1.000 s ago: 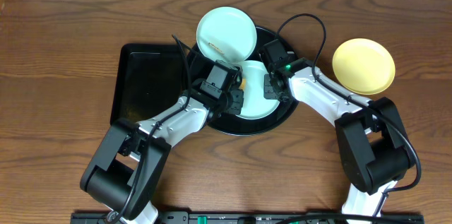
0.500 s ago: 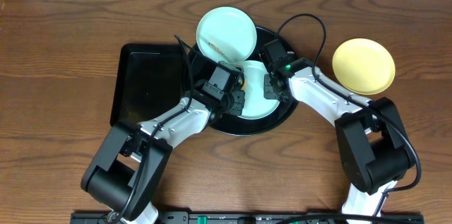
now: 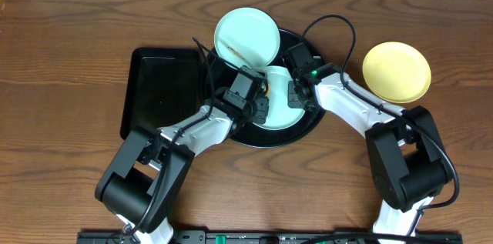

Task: Clean dirty plates on tray and stack at the side
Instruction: 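Scrub the green plate with the sponge in the left gripper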

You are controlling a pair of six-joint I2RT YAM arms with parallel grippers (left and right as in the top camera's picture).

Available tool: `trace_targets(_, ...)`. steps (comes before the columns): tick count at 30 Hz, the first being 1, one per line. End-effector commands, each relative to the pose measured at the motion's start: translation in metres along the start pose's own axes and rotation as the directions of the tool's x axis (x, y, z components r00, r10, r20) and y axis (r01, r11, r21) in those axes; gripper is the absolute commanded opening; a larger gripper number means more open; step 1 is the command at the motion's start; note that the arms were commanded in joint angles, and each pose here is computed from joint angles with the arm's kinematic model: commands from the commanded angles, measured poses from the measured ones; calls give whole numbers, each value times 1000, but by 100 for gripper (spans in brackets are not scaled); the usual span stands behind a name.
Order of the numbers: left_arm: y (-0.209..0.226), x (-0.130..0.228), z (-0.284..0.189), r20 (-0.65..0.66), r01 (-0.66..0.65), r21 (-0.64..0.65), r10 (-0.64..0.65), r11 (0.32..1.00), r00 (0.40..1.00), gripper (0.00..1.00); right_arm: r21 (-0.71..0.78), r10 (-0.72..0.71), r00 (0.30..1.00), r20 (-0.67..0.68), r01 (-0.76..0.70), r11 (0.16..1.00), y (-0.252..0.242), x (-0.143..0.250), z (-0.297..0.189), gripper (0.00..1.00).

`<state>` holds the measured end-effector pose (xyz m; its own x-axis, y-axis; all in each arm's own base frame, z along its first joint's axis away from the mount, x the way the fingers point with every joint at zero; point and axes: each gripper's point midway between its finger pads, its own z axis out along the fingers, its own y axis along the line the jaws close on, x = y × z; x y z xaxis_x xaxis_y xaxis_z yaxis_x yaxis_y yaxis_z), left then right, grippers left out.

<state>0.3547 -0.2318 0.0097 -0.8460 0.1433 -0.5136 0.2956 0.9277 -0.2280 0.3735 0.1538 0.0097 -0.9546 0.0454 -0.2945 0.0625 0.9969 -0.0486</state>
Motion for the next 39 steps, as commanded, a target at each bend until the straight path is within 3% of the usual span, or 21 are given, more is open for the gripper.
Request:
trace_targets(1, 24, 11, 12, -18, -2, -116, 0, 993, 1000, 8, 22, -31, 999, -38, 31, 999, -4, 15, 9, 1)
trace_targets(39, 35, -13, 36, 93, -109, -153, 124, 982, 988, 8, 21, -29, 999, -35, 29, 999, -4, 14, 9, 1)
